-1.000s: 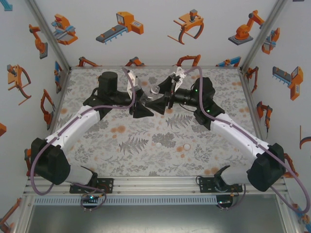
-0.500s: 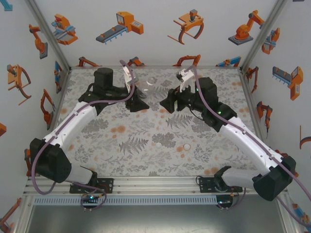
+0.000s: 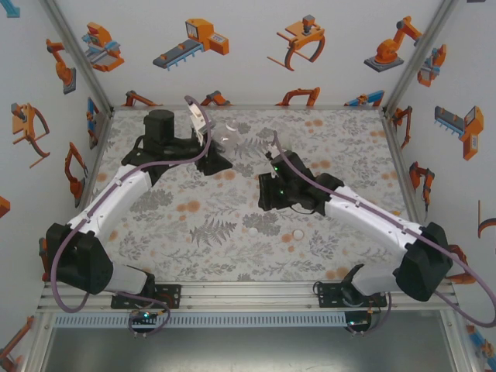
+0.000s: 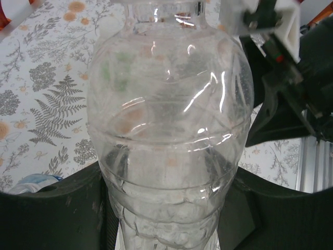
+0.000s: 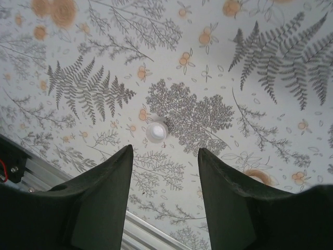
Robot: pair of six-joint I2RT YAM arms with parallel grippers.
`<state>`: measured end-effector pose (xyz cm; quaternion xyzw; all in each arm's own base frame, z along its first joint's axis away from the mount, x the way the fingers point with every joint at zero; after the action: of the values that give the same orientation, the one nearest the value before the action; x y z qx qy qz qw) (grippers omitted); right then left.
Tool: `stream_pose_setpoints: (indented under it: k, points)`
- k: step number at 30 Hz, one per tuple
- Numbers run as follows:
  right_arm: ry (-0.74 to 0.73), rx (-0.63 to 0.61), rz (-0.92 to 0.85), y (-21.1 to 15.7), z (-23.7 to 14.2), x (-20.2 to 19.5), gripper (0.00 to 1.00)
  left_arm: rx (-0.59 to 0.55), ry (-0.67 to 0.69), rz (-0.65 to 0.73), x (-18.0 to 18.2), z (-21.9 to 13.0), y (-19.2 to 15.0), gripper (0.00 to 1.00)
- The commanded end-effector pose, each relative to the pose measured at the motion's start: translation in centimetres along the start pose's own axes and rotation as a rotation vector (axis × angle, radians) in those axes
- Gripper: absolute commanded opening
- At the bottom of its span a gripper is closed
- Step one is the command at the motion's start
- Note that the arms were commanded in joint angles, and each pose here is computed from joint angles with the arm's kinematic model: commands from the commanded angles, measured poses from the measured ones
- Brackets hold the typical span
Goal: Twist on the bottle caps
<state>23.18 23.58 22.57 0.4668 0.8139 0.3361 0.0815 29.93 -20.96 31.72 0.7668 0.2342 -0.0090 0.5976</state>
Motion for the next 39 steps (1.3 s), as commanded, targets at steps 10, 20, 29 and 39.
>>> stream_pose_setpoints:
  k: [10,20,29,39]
  points:
    - [-0.052,0.206,-0.009,-3.7,6.3,3.3,0.49,-0.016,0.243,-0.001,2.0,-1.5,0.6,0.01]
    - [-0.070,0.310,-0.086,-5.3,10.0,4.6,0.50,-0.040,0.317,-0.013,2.9,-2.3,0.7,0.00]
    - [-0.088,0.359,-0.107,-6.3,11.5,4.6,0.46,-0.043,0.316,-0.015,3.0,-2.4,0.7,0.00]
    - [-0.112,0.382,-0.111,-6.6,12.0,4.3,0.39,-0.053,0.307,-0.015,2.8,-2.4,0.9,0.00]
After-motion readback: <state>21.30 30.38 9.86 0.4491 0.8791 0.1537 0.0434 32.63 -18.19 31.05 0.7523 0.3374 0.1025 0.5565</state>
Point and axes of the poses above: each hand's point on the last joint's axis, 136 mm out from that joint toward the fingers, its own z axis out along the fingers, its own x axis along the line the jaws close on, y = z × x, the point moved 7 cm from there along -z, back along the fingers, and after that the axes turned 11 degrees about -z, right-handed, at the moved point
